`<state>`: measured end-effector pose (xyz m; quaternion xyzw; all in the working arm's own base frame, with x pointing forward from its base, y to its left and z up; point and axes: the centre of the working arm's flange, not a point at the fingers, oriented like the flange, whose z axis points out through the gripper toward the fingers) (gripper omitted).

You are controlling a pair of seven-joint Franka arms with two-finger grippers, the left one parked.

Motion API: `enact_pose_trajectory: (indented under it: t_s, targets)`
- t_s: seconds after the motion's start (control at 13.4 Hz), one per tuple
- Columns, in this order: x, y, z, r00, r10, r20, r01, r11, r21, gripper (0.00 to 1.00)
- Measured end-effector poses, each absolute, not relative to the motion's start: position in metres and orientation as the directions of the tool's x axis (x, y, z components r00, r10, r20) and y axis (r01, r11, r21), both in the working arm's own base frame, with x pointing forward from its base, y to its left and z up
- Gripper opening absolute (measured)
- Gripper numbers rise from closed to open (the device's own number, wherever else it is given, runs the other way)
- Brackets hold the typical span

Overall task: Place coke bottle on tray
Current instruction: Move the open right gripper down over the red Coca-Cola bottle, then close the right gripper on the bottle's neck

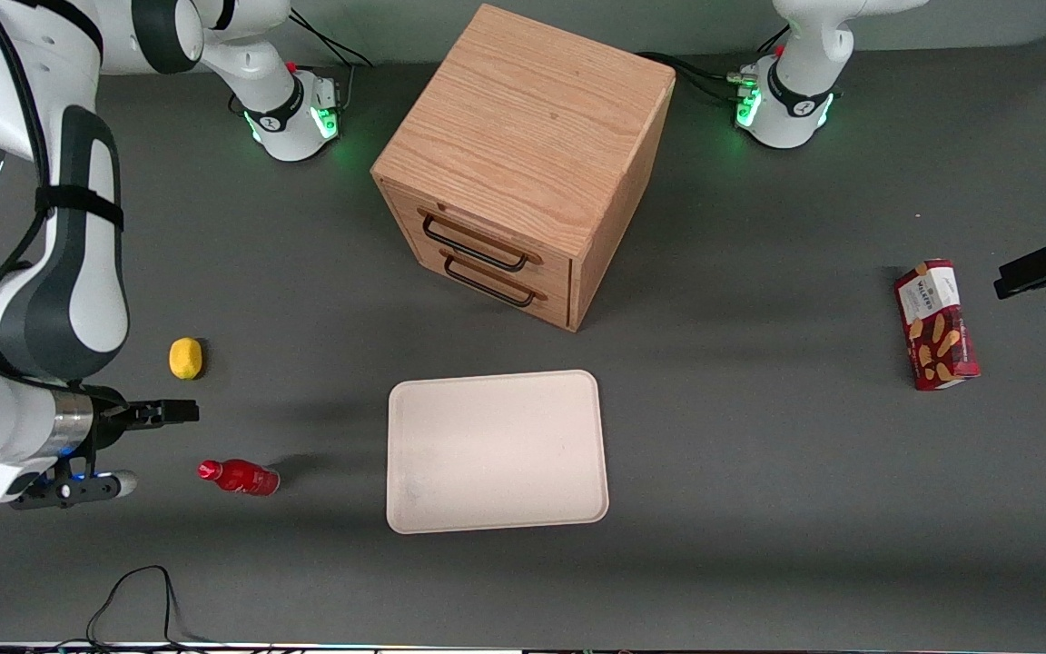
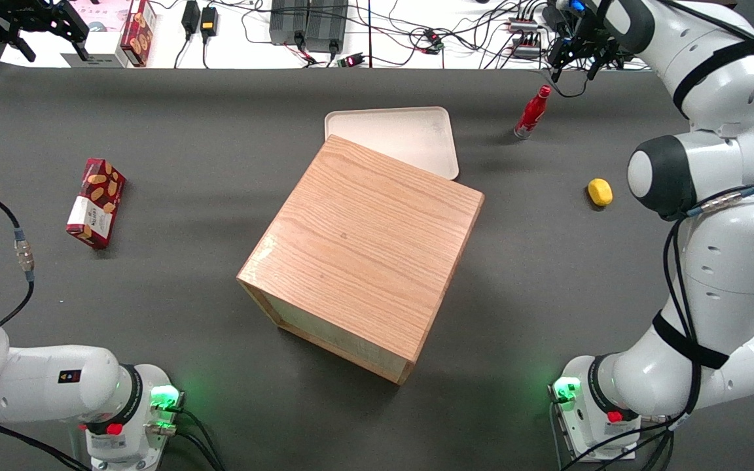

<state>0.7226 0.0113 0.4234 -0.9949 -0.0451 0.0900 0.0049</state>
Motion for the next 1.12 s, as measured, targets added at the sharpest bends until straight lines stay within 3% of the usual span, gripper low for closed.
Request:
enact_pose_trajectory:
  t_s: [1.12]
  targets:
    - [0.763,0.023,0.336,0.988,0.117,-0.101,0.115,-0.993,-0.026,1.00]
